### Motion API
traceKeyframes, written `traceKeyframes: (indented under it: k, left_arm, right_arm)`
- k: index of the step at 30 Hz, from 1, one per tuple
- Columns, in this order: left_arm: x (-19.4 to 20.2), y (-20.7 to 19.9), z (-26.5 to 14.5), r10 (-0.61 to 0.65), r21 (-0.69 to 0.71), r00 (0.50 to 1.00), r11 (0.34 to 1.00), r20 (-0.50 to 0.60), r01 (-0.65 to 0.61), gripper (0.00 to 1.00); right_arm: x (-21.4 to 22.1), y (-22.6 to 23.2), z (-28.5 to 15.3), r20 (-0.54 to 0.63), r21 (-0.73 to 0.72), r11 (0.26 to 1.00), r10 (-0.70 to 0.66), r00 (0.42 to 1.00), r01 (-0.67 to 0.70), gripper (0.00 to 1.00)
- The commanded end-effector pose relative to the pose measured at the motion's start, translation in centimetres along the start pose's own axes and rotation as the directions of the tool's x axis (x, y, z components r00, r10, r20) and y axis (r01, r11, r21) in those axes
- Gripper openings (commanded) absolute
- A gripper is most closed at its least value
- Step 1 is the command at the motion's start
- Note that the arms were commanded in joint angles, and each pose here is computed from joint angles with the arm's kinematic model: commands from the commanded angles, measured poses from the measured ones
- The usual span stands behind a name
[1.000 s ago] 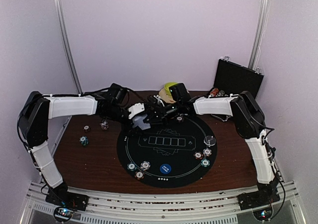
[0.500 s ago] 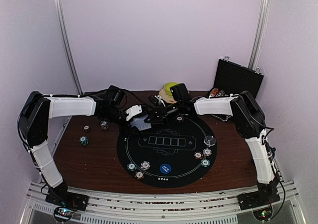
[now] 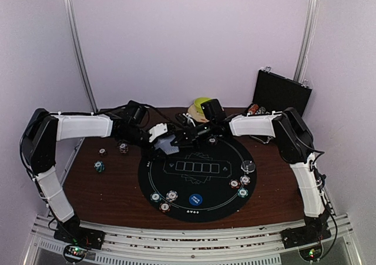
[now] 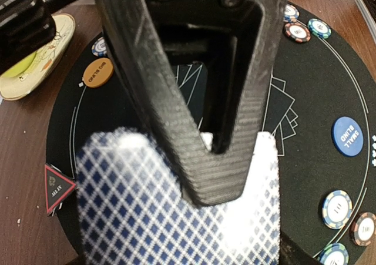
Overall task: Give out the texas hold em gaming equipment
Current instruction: Pass from the right arm to the left
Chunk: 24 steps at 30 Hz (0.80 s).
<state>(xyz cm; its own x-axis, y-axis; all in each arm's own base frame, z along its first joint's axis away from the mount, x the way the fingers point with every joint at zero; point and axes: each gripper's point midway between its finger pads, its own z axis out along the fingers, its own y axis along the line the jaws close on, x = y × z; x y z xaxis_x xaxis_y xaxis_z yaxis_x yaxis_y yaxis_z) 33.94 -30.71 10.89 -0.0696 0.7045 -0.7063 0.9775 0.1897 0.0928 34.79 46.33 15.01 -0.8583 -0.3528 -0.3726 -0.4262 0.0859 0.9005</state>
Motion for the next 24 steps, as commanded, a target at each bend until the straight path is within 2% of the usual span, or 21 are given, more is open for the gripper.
traceKeyframes:
  k: [1, 7, 15, 17, 20, 22, 24]
  left_arm:
    - [-1.8, 0.5, -1.3, 0.031, -0.033, 0.997, 0.999, 0.070, -0.028, 0.74]
    - [-1.5, 0.3, -1.0, 0.036, -0.025, 0.997, 0.999, 0.065, -0.035, 0.69]
    - [-0.7, 0.2, -0.7, 0.047, -0.023, 0.998, 0.999, 0.039, -0.047, 0.54]
    - [-0.6, 0.1, -0.6, 0.048, -0.021, 0.998, 0.999, 0.039, -0.047, 0.47]
    - [-0.5, 0.2, -0.6, 0.044, -0.025, 0.998, 0.999, 0.036, -0.044, 0.48]
    - [-0.5, 0.3, -0.5, 0.040, -0.027, 0.999, 0.999, 0.033, -0.039, 0.48]
    - [-0.4, 0.4, -0.5, 0.032, -0.029, 0.999, 0.999, 0.031, -0.031, 0.48]
  right_arm:
    - [-0.4, 0.1, -0.2, 0.007, 0.007, 0.999, -0.032, 0.999, 0.032, 0.00]
    - [-0.5, 0.3, -0.2, 0.004, -0.001, 0.999, -0.035, 0.999, 0.035, 0.00]
    - [-0.5, 0.3, -0.1, 0.004, 0.000, 0.999, -0.034, 0.999, 0.034, 0.00]
    - [-0.6, 0.4, -0.1, 0.006, 0.002, 0.999, -0.039, 0.999, 0.039, 0.03]
    - [-0.6, 0.5, -0.2, 0.007, 0.002, 0.999, -0.042, 0.999, 0.042, 0.09]
    - [-0.7, 0.5, -0.2, 0.009, 0.009, 0.999, -0.046, 0.999, 0.046, 0.19]
    - [-0.7, 0.4, -0.2, 0.007, 0.029, 0.998, -0.058, 0.998, 0.058, 0.25]
